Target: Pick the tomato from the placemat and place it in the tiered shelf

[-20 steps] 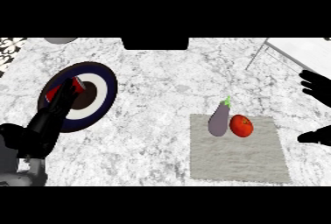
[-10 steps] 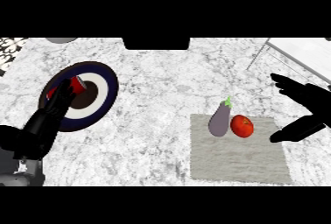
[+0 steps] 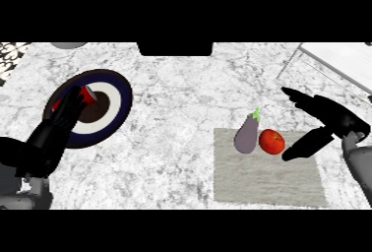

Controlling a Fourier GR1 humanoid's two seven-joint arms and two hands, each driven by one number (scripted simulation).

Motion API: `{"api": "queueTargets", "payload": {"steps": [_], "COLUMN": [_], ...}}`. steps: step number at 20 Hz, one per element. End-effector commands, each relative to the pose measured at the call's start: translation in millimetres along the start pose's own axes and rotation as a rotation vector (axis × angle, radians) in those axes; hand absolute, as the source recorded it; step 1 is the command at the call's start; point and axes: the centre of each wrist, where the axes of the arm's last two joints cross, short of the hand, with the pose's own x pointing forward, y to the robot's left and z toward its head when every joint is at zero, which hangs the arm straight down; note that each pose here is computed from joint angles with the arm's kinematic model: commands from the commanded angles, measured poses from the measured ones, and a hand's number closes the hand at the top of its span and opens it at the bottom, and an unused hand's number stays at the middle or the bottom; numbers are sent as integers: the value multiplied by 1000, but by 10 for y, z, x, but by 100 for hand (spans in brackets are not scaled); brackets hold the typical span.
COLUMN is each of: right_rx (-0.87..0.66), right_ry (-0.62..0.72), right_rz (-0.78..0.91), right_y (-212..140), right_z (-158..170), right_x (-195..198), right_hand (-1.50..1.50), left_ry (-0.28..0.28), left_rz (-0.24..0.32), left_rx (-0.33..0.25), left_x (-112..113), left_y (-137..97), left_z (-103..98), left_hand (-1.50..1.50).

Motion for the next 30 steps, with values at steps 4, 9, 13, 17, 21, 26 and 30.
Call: {"api": "queueTargets", "payload": {"steps": [4,9,13,17,21,26,30], "right_rx": [135,175,131,120,169,182,212], "right_ry": [86,138,160,239,283,284,294], "right_rz": [54,125,180,259,263,225,237], "right_y": [90,196,199,28,-3,260,330], "right_z": [-157,-224,-230,-209,-396,-522,-290], "right_x": [-49,269,5,84,-97,41,-116], "right_hand": [-150,-150,-150,-150,-150,-150,-150], "left_ry": [-3,-1,-3,-9,-4,2,2], "left_rz": [-17,9,-14,-7,-9,12,10], "left_rx": [3,9,-1,17,-16,-4,14], "left_x": [166,23,38,71,28,-192,58], "left_y": [73,-105,-19,151,135,-114,-29], "left_z": [76,-120,94,56,21,8,-46], "left_hand": [0,0,0,0,0,0,0]}}
